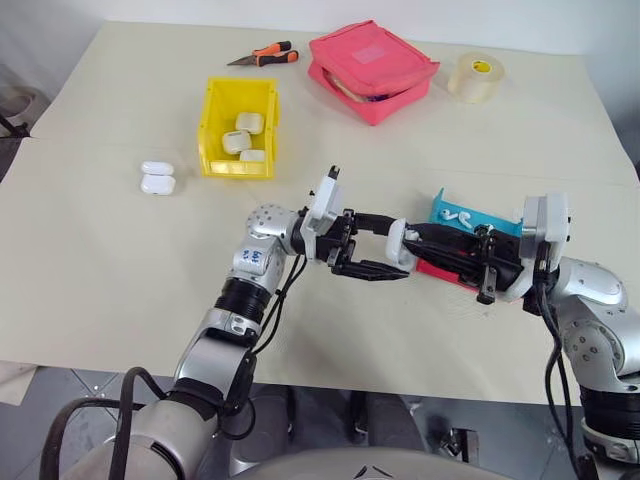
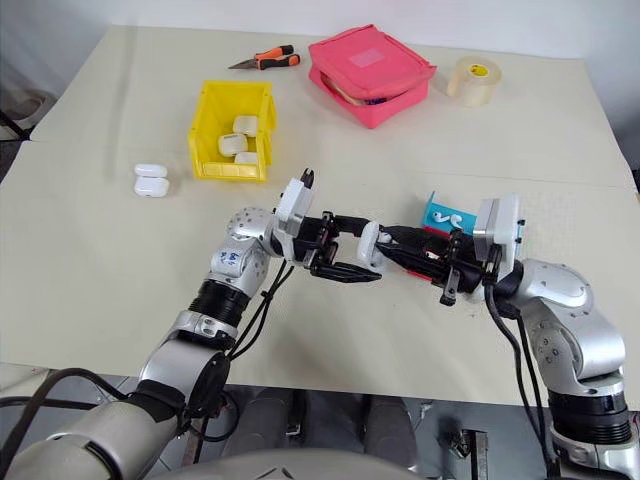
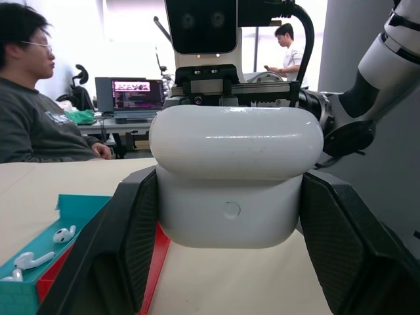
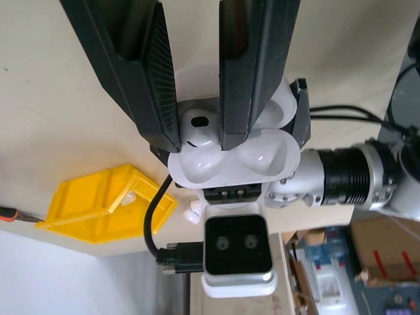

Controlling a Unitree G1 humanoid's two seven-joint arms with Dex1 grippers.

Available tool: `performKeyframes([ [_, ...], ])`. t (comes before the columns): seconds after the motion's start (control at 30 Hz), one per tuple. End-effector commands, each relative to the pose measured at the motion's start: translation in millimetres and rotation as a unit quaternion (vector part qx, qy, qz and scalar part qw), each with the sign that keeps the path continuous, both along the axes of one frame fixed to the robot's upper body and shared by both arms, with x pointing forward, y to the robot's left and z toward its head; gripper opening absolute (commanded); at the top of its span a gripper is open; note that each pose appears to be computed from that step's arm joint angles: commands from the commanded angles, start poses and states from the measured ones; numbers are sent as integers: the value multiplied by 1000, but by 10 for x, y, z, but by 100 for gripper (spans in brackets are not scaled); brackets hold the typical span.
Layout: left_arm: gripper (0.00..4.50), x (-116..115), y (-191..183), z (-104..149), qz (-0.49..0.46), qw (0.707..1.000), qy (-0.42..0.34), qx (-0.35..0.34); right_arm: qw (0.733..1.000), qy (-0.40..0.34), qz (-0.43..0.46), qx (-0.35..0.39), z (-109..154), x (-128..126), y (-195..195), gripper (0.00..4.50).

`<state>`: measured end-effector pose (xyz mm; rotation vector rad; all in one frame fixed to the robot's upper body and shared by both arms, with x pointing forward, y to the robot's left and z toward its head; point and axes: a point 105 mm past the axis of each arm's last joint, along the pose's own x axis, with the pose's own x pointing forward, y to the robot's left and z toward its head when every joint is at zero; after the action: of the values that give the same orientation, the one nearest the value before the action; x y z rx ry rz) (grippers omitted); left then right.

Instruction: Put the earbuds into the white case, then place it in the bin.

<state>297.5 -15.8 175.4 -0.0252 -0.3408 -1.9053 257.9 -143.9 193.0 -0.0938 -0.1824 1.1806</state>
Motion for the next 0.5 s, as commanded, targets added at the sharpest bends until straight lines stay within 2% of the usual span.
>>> performKeyframes([
  [0.03, 280, -96, -63, 323, -38, 997, -48, -56, 998, 35, -34, -39, -205, 89, -105, 50],
  [0.33, 280, -101, -66, 299, -39, 996, -52, -52, 999, 35, -32, -26, -50, 126, -54, 50],
  [0.4, 280, -102, -68, 287, -40, 996, -53, -51, 999, 34, -33, -23, -15, 136, -46, 123],
  [0.47, 280, -101, -71, 278, -39, 997, -54, -49, 999, 31, -35, -26, 3, 143, -40, 172],
  [0.5, 280, -99, -72, 274, -39, 997, -54, -48, 999, 30, -33, -28, 10, 139, -33, 210],
])
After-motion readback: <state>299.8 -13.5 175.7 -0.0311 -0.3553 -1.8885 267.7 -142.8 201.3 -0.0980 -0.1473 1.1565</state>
